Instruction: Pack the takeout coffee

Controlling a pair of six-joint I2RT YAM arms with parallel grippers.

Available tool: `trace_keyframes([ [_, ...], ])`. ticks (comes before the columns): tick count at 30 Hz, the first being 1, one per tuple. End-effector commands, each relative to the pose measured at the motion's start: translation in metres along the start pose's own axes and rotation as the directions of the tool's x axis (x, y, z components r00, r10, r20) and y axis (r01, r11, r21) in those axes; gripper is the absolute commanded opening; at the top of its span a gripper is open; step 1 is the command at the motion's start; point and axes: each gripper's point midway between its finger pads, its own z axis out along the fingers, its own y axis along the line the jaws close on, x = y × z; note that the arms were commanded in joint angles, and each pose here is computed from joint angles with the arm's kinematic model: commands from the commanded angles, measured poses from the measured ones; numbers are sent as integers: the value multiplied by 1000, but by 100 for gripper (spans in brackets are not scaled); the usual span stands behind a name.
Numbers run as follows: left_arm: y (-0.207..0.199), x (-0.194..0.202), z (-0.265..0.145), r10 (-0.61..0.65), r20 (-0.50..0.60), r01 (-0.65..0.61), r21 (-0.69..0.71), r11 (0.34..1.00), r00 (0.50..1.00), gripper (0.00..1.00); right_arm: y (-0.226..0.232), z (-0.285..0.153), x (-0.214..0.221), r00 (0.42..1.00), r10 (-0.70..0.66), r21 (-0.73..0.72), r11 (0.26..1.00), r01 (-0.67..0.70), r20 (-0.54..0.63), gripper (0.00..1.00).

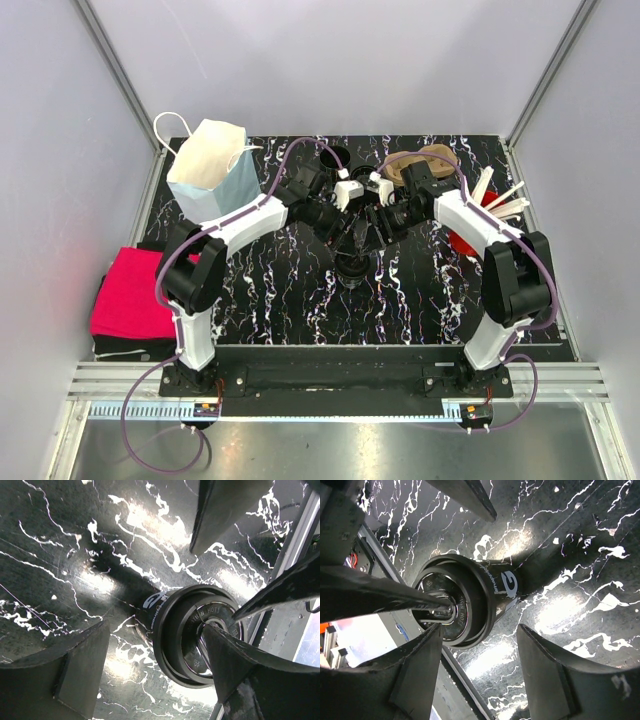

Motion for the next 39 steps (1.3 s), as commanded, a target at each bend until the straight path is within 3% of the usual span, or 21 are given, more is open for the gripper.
trace_keyframes([
  [1, -9, -36, -19, 53, 89, -54, 12, 998, 995, 80, 7, -4, -13, 1000, -1, -35, 999, 2, 27, 68],
  [9, -20, -49, -35, 64, 133, -72, 52, 996, 989, 81, 6, -1, -10, 1000, 12, -33, 999, -11, 20, 69],
  [20, -25, 12, -69, 56, 92, -65, 90, 994, 994, 82, 10, 5, -9, 1000, 1, -27, 1000, -1, 15, 71],
  [29, -32, 43, -58, -13, 40, 7, 156, 988, 999, 82, 12, 14, -4, 1000, -23, -1, 1000, 23, -17, 72],
  [39, -32, 46, -40, -81, 30, 75, 167, 983, 996, 82, 6, 22, 5, 998, -33, 34, 999, 34, -47, 71],
])
